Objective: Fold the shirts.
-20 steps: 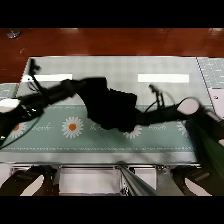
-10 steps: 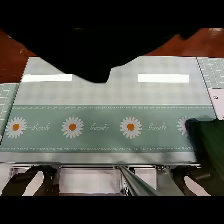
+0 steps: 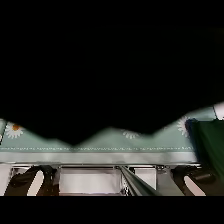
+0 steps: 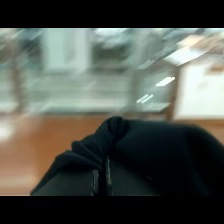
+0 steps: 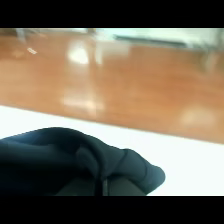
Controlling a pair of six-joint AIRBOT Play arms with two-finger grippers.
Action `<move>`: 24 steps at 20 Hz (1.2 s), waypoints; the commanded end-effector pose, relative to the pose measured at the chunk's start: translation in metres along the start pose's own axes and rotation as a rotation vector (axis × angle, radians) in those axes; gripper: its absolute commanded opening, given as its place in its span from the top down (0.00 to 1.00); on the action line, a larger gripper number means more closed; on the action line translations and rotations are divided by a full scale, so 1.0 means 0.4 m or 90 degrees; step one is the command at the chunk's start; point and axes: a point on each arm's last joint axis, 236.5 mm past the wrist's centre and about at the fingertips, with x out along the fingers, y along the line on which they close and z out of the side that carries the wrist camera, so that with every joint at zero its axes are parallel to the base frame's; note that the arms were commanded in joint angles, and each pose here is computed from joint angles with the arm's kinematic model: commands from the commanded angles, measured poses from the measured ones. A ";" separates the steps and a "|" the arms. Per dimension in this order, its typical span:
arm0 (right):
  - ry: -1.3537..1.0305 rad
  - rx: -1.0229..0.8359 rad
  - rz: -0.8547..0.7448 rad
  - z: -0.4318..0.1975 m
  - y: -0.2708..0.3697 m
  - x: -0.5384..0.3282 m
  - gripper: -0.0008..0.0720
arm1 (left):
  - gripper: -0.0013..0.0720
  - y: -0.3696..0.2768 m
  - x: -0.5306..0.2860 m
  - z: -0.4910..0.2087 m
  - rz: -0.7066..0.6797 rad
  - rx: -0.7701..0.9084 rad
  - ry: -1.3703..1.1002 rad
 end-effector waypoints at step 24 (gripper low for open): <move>0.597 0.273 -0.144 -0.876 -0.368 0.816 0.22 | 0.02 -0.091 0.362 -1.393 -0.061 -0.352 0.747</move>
